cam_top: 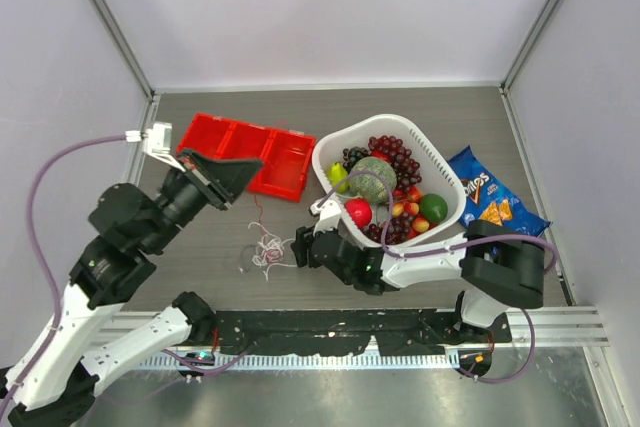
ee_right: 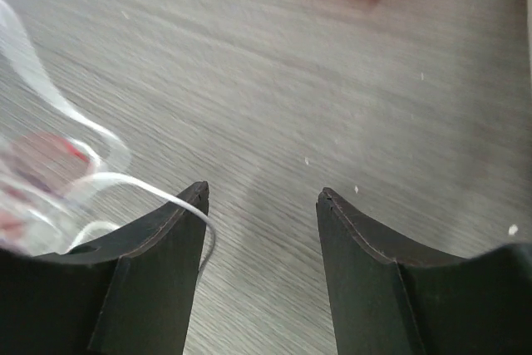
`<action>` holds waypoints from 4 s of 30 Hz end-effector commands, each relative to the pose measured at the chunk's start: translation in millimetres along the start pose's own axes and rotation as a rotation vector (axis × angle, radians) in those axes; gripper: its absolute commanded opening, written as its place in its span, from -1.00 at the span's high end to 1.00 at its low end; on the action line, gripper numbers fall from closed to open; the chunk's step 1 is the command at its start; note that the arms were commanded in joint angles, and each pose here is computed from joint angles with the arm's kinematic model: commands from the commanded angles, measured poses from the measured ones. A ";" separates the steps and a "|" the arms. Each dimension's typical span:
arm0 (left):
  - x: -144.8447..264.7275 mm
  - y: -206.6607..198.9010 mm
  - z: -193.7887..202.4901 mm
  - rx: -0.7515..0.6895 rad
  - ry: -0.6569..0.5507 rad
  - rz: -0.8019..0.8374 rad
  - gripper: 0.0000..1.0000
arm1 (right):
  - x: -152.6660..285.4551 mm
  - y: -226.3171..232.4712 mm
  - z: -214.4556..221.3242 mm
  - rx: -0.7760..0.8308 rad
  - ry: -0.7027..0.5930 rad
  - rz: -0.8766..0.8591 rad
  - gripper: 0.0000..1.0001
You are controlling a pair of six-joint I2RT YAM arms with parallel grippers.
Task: Untangle the cables
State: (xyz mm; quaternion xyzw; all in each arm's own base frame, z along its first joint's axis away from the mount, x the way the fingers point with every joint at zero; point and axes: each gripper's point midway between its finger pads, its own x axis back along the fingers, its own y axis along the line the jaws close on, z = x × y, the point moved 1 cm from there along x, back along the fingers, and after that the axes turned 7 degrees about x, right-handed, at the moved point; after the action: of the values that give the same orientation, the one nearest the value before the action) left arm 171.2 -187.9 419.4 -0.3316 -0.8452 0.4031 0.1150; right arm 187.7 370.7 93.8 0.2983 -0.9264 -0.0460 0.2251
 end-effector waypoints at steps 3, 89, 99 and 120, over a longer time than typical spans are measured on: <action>10.8 -34.0 -50.4 -0.137 -0.123 0.030 1.00 | -11.8 -7.4 38.0 0.047 0.110 0.046 -0.20; 82.5 -167.5 -255.3 -0.217 -0.735 0.058 1.00 | -20.9 -17.0 46.9 0.236 -0.036 0.021 -0.60; 27.6 -119.2 -209.9 -0.152 -0.578 -0.065 1.00 | 13.2 38.5 -12.2 0.242 -0.092 -0.257 -0.70; 58.7 -155.2 -229.3 -0.156 -0.599 0.035 1.00 | -17.6 82.8 -150.8 0.235 -0.358 -0.077 -0.49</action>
State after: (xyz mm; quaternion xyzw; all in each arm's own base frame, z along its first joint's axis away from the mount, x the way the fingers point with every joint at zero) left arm 185.7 -97.7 655.3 -0.1948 -0.8843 0.4028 -0.1333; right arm 197.9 466.7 226.2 0.4232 -0.9048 0.0045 0.0473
